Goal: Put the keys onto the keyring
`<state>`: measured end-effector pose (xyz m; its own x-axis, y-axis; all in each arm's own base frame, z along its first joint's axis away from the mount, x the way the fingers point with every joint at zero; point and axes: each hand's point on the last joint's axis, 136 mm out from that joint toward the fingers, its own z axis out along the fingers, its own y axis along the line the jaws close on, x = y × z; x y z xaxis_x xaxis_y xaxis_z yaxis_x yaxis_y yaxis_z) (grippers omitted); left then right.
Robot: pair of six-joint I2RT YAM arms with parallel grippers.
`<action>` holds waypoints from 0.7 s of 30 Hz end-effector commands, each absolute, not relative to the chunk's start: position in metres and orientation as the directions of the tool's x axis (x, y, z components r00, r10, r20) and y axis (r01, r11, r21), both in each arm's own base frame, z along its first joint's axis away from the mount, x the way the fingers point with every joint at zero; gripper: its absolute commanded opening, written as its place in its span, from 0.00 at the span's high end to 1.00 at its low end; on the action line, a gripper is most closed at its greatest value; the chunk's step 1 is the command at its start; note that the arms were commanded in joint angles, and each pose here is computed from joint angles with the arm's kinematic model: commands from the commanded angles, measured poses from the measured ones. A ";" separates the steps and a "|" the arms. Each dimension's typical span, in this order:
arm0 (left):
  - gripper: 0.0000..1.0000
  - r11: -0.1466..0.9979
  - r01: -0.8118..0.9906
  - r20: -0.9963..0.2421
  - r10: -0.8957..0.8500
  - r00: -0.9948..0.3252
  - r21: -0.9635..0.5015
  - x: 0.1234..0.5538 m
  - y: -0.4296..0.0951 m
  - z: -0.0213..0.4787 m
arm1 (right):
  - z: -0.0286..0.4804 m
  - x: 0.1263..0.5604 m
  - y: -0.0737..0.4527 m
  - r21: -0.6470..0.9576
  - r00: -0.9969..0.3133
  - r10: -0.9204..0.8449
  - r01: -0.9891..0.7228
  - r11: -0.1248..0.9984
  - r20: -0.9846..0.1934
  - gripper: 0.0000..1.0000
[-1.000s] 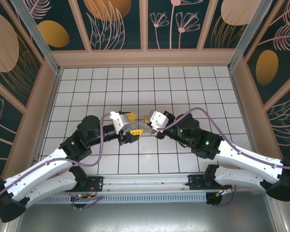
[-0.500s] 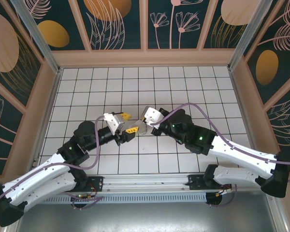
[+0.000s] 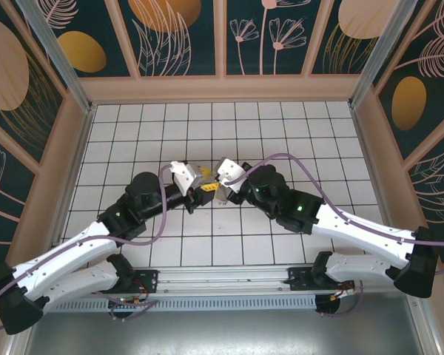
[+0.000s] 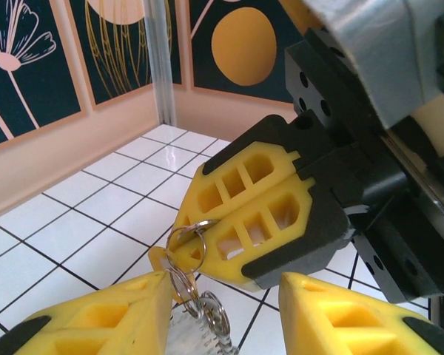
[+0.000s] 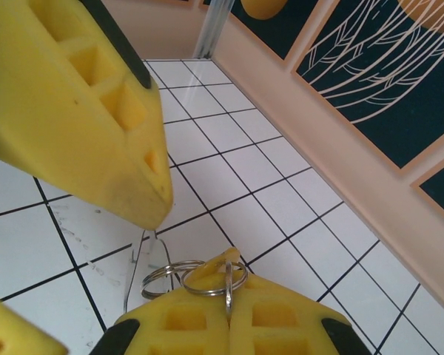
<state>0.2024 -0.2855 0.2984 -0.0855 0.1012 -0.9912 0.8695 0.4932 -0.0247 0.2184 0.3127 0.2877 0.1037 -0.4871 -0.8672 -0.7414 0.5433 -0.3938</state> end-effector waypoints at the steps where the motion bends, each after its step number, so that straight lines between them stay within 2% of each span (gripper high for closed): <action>1: 0.60 0.516 0.857 -0.991 0.100 -0.086 -0.022 0.209 -0.287 0.308 | 0.319 0.223 0.310 -0.360 0.116 -0.403 -0.708 0.607 -0.908 1.00; 6: 0.64 0.546 0.838 -0.986 0.136 -0.100 -0.009 0.218 -0.287 0.300 | 0.320 0.221 0.308 -0.356 0.120 -0.394 -0.711 0.607 -0.911 1.00; 10: 0.75 0.569 0.822 -0.981 0.163 -0.103 0.008 0.222 -0.284 0.293 | 0.322 0.220 0.307 -0.354 0.124 -0.388 -0.711 0.608 -0.913 1.00; 21: 0.73 0.558 0.830 -0.985 0.150 -0.087 0.012 0.222 -0.288 0.298 | 0.318 0.216 0.309 -0.337 0.116 -0.380 -0.733 0.590 -0.918 1.00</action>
